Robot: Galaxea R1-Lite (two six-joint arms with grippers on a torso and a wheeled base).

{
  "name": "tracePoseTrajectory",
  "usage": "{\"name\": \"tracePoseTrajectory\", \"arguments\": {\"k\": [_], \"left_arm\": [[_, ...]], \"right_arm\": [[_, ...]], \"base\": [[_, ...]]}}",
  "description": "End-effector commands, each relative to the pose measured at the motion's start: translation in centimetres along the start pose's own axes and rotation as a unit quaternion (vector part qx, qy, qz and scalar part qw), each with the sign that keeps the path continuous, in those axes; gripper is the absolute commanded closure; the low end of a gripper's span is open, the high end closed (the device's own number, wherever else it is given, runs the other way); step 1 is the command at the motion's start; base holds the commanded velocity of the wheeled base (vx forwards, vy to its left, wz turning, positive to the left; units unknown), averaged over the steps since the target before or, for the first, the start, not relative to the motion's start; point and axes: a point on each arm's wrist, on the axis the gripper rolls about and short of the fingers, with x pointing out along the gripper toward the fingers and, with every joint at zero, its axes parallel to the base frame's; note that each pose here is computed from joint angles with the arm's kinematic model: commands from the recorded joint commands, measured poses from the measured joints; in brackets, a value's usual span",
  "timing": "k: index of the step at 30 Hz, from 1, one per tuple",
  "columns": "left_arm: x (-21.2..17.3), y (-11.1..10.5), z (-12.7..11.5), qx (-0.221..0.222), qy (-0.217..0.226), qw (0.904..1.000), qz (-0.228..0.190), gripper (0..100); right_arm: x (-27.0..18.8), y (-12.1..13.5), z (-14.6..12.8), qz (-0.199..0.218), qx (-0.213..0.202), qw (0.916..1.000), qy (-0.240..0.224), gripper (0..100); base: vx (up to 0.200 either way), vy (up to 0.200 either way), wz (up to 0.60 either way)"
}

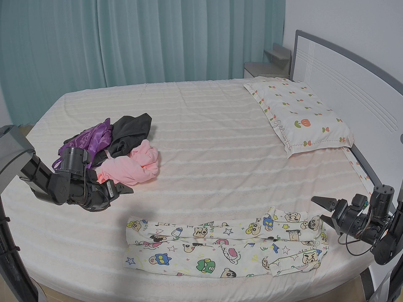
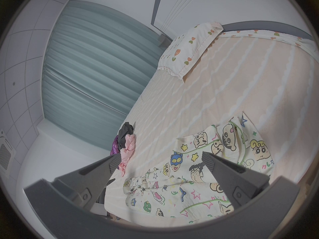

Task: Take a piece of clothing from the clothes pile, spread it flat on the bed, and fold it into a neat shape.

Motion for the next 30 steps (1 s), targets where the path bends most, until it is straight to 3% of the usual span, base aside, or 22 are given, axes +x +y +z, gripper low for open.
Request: {"name": "tracePoseTrajectory", "arguments": {"k": [1,9,22,23,30], "left_arm": [[3.2,0.5,-2.1,0.004,0.051,0.9986,0.015,0],[5.4,0.7,-3.6,0.008,0.084,0.9962,0.022,0],[6.4,-0.2,-3.3,0.016,0.076,0.9969,0.011,0],[6.5,0.0,-3.3,0.015,0.074,0.9970,0.012,100],[6.6,0.3,-3.2,0.006,0.054,0.9981,0.028,100]], "right_arm": [[-0.3,0.1,-0.1,0.002,-0.002,1.0000,-0.002,0],[-0.3,0.0,-0.1,0.002,-0.001,1.0000,-0.001,0],[-0.3,0.0,-0.2,0.001,-0.001,1.0000,0.000,0],[-0.3,0.0,-0.2,0.001,0.000,1.0000,0.000,0],[-0.3,0.0,-0.2,0.000,0.000,1.0000,0.001,0]], "base": [[0.000,0.000,0.00],[0.000,0.000,0.00],[0.000,0.000,0.00],[0.000,0.000,0.00],[0.000,0.000,0.00]]}}
